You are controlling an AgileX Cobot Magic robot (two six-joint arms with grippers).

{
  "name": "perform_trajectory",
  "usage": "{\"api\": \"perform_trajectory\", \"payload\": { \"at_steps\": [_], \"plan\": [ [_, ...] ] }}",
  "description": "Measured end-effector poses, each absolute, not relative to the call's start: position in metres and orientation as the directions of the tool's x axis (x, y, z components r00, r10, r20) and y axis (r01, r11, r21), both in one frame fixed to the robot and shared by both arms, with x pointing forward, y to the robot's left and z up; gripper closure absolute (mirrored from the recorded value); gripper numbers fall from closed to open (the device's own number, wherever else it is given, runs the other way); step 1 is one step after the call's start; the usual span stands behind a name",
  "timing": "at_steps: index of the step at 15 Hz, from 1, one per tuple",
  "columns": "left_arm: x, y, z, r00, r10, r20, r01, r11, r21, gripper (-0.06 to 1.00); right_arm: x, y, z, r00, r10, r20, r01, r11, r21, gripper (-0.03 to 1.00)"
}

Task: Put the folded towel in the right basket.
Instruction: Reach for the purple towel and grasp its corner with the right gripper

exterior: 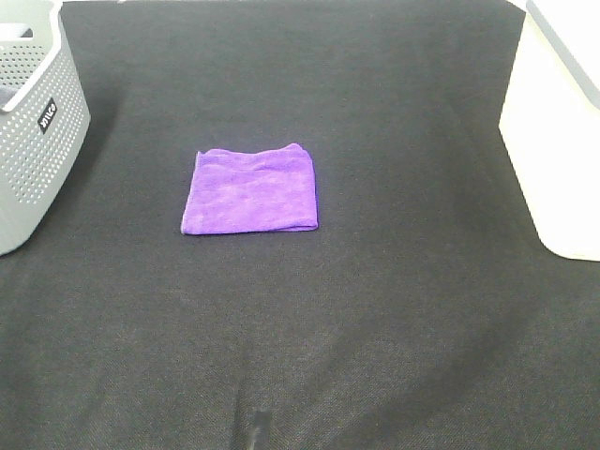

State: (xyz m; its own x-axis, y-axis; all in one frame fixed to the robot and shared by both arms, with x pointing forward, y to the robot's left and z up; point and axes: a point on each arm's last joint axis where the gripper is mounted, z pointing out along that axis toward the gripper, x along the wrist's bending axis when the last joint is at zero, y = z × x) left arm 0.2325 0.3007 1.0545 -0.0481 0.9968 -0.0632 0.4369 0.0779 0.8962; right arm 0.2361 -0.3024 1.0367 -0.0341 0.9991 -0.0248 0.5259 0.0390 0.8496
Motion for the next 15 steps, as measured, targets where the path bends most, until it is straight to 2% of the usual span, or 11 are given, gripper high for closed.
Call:
{"api": "perform_trajectory", "payload": {
  "at_steps": [15],
  "plan": [
    [0.2325, 0.3007, 1.0545, -0.048, 0.997, -0.063, 0.437, 0.078, 0.896, -0.05, 0.2361, -0.3024, 1.0367, -0.034, 0.999, -0.025, 0.526, 0.039, 0.850, 0.01]
  ]
}}
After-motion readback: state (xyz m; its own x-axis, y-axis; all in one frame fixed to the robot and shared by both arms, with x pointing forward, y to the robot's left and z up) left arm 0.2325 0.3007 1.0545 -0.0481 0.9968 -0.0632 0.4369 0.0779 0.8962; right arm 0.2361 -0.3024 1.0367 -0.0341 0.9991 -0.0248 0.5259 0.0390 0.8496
